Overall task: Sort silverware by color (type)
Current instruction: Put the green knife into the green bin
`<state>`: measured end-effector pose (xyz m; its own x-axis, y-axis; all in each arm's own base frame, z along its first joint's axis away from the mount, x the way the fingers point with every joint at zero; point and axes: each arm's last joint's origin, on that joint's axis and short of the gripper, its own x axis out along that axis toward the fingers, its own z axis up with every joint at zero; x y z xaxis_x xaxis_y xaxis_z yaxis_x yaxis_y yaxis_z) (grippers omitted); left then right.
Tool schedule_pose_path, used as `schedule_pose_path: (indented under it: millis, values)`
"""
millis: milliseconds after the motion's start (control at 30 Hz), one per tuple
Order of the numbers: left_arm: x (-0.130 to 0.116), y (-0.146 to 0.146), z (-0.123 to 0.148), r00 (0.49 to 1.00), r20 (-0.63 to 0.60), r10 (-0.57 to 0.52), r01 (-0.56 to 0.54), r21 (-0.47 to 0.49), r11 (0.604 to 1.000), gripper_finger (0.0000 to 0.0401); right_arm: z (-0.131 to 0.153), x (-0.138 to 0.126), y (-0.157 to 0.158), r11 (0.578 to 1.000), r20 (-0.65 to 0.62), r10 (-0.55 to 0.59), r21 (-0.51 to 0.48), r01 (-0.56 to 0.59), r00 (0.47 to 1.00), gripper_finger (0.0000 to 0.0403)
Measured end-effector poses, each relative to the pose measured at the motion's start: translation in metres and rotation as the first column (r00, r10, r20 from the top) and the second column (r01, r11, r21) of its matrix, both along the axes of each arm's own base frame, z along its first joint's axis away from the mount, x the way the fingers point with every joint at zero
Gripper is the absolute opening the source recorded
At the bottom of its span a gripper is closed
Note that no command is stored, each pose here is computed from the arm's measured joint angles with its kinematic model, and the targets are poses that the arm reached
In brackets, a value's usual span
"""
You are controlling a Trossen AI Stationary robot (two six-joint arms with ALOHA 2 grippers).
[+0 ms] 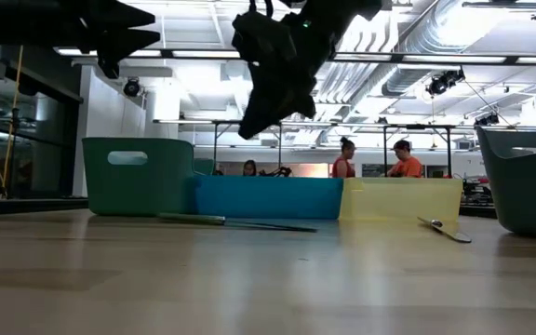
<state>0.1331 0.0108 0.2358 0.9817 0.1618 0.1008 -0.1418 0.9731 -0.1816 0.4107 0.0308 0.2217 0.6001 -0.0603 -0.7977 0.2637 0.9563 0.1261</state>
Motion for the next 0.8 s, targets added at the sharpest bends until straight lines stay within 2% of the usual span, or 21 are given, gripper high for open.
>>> schedule_pose_path:
  millis: [167, 467, 633, 800]
  values:
    - [0.000, 0.000, 0.000, 1.000, -0.003, 0.009, -0.009, -0.009, 1.000, 0.0152, -0.006, 0.012, -0.008, 1.000, 0.063, 0.006, 0.023, -0.008, 0.998, 0.0033]
    - [0.002, 0.000, -0.002, 1.000, -0.019, 0.009, -0.010, -0.011, 1.000, 0.0152, -0.048, 0.042, -0.007, 0.997, 0.023, 0.079, -0.021, -0.079, 0.997, 0.0138]
    - [0.003, 0.001, -0.003, 1.000, -0.023, 0.012, -0.012, -0.011, 1.000, 0.0152, -0.063, 0.050, -0.015, 0.993, -0.035, -0.001, -0.121, -0.004, 0.999, 0.0151]
    - [0.003, 0.001, -0.003, 1.000, -0.023, 0.012, -0.012, -0.011, 1.000, 0.0152, -0.080, 0.051, -0.018, 0.992, -0.072, -0.038, -0.122, 0.029, 0.997, 0.0151]
